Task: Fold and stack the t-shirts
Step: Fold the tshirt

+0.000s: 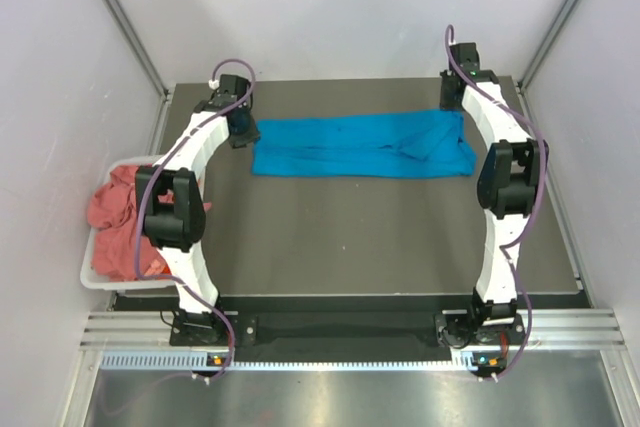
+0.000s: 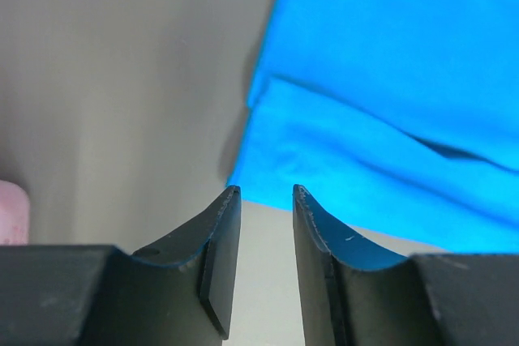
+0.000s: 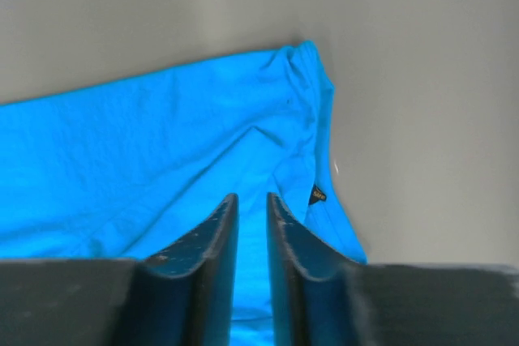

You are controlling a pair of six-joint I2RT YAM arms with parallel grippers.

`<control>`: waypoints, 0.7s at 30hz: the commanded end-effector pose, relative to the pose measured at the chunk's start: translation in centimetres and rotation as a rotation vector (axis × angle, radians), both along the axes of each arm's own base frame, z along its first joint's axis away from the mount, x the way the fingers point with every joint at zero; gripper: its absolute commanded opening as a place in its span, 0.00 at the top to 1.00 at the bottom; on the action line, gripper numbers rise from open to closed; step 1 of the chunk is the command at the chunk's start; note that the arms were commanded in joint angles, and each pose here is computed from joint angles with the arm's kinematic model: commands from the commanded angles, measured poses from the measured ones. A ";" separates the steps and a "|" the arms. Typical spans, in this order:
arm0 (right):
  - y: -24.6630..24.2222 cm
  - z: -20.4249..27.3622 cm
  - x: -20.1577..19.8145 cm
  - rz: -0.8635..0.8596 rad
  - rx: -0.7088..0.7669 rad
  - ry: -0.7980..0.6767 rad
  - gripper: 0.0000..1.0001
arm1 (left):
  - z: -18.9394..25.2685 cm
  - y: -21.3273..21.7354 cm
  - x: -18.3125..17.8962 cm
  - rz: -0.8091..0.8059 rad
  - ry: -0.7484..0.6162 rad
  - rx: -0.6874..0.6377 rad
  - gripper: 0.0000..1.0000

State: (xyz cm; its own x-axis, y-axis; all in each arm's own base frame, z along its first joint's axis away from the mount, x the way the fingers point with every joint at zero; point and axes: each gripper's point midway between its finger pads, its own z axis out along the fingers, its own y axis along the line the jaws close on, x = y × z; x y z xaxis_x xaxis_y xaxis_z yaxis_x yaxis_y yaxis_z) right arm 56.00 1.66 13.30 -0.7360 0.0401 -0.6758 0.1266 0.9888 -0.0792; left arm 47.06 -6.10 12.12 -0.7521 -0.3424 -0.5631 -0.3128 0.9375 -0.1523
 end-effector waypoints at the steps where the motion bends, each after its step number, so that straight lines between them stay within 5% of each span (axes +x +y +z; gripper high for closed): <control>1: 0.8 3.3 0.3 -0.025 0.024 -0.054 0.75 | -0.7 -1.6 -0.7 -0.072 -0.005 -0.070 0.63; 7: -0.5 5.1 -4.5 -0.149 0.082 -0.015 0.69 | -4.1 -1.6 -1.8 -0.089 0.069 -0.066 0.62; 14: -1.4 0.7 -11.2 -0.255 0.228 0.113 0.68 | -6.0 -1.9 -1.1 -0.133 0.100 -0.060 0.62; 21: -3.3 -2.6 -13.9 -0.347 0.303 0.164 0.66 | -7.5 -1.4 -0.9 -0.133 0.127 -0.030 0.59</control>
State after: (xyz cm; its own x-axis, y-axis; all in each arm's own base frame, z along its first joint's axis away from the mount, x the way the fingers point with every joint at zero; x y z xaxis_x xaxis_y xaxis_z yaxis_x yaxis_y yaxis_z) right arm 41.90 -1.66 10.04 -0.7869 0.4171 -0.4548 0.4268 0.9001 0.0871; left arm 44.19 -7.58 3.54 -0.8821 -0.2664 -0.3884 -0.2288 0.9632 -0.1410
